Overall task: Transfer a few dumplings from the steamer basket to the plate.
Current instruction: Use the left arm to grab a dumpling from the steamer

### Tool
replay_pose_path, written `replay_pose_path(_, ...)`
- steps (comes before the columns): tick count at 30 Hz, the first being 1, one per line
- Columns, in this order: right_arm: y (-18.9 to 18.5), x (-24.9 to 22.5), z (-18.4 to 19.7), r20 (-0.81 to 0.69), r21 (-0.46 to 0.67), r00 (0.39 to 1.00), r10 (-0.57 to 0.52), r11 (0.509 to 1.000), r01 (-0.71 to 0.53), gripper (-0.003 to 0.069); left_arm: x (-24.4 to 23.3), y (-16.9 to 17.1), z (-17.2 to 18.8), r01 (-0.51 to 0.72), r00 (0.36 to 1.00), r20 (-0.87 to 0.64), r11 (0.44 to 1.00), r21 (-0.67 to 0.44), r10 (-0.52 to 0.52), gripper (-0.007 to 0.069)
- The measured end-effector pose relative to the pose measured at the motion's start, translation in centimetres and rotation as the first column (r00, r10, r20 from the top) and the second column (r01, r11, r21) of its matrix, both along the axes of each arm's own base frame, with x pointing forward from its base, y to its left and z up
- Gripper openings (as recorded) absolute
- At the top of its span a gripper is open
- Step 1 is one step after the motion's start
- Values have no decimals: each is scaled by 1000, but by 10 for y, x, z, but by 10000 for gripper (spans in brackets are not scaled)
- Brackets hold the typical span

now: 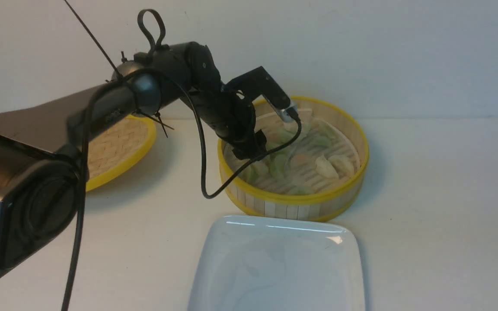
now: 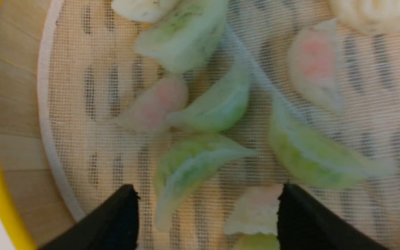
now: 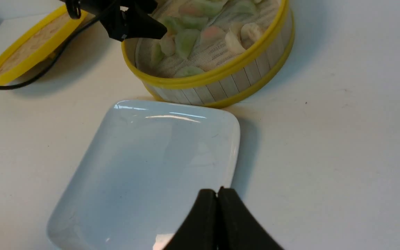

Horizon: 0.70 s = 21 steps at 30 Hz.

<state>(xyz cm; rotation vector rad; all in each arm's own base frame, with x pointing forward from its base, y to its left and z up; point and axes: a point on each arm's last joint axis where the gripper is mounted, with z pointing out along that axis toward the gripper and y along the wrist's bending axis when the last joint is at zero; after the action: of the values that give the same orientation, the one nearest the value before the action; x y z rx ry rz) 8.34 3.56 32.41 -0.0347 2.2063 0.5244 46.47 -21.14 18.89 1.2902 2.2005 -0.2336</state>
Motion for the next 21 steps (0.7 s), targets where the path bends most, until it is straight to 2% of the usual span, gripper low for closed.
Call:
replay_pose_path(7, 0, 0, 0, -4, 2, 1000, 2, 1000, -2, -15, 4, -1, -12, -3, 1000, 3, 1000, 2, 3, 469)
replay_pose_path(9, 1, -1, -1, -13, 2, 1000, 7, 1000, -7, -15, 5, -2, -13, -11, 1000, -1, 1000, -3, 11, 400)
replay_pose_path(10, 1, -1, -1, -14, 2, 1000, 7, 1000, -7, -15, 5, -2, -13, -13, 1000, -3, 1000, -5, 13, 393)
replay_pose_path(11, 1, -1, -1, -19, 2, 1000, 10, 1000, -10, -15, 5, -2, -14, -21, 1000, -15, 1000, -8, 21, 321)
replay_pose_path(12, 1, -1, -1, -19, 2, 1000, 10, 1000, -10, -15, 5, -2, -14, -22, 1000, -16, 1000, -9, 22, 311)
replay_pose_path(14, 1, -2, -1, -23, 1, 1000, 13, 1000, -13, -15, 5, -2, -14, -32, 999, -38, 999, -8, 32, 122)
replay_pose_path(16, 1, -2, -1, -23, 2, 1000, 13, 1000, -13, -15, 5, -2, -11, -38, 998, -57, 999, -8, 38, 50)
replay_pose_path(21, 2, -2, -2, -29, 8, 999, 18, 1000, -18, -15, 2, -4, 0, -39, 991, -131, 999, -8, 37, 2)
